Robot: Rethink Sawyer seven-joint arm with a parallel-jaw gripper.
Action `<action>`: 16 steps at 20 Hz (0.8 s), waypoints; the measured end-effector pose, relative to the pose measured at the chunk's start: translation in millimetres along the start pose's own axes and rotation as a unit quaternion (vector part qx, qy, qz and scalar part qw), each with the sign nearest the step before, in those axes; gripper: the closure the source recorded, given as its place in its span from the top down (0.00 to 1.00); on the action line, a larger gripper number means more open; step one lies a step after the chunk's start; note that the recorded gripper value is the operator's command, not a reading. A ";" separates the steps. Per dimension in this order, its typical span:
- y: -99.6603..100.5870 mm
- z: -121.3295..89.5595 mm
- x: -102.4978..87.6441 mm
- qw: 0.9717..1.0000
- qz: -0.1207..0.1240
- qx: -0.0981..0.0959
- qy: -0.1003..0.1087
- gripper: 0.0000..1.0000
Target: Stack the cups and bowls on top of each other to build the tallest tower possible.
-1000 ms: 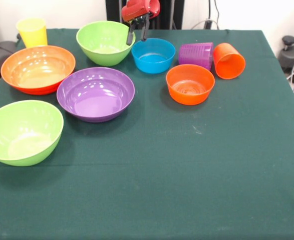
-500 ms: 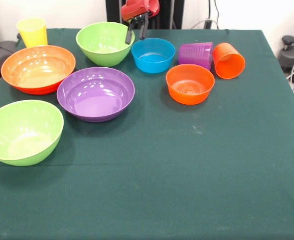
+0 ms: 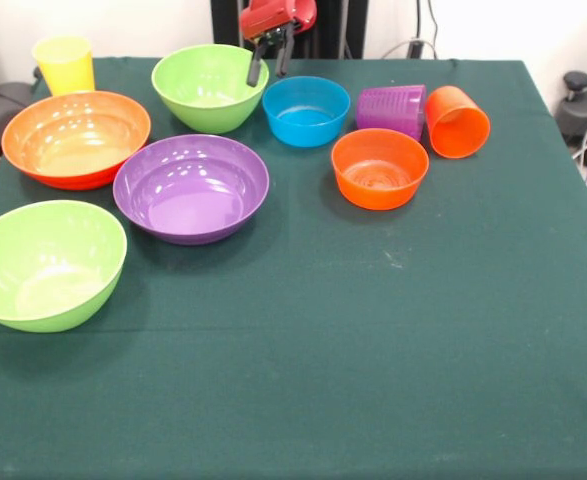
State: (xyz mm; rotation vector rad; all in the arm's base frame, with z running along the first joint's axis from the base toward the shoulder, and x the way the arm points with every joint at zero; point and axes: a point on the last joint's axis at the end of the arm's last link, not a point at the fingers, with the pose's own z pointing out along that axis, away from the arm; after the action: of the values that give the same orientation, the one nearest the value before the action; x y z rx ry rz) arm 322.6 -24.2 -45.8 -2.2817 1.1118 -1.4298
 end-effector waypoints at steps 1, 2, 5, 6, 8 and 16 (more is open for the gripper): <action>-0.2 0.3 0.6 1.000 0.000 0.000 0.001 1.00; -0.3 0.5 1.0 1.000 0.000 0.001 0.001 1.00; 0.0 0.8 2.9 1.000 -0.002 0.001 0.003 1.00; 0.1 0.8 3.4 1.000 -0.002 0.000 0.003 1.00; 0.8 1.0 5.9 1.000 -0.004 0.000 0.006 1.00; 8.2 -0.6 20.6 1.000 -0.018 -0.008 0.018 1.00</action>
State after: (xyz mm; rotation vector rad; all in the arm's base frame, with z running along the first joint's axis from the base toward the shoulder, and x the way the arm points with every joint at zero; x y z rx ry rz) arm 323.1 -44.2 -36.1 -2.3059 1.1014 -1.4855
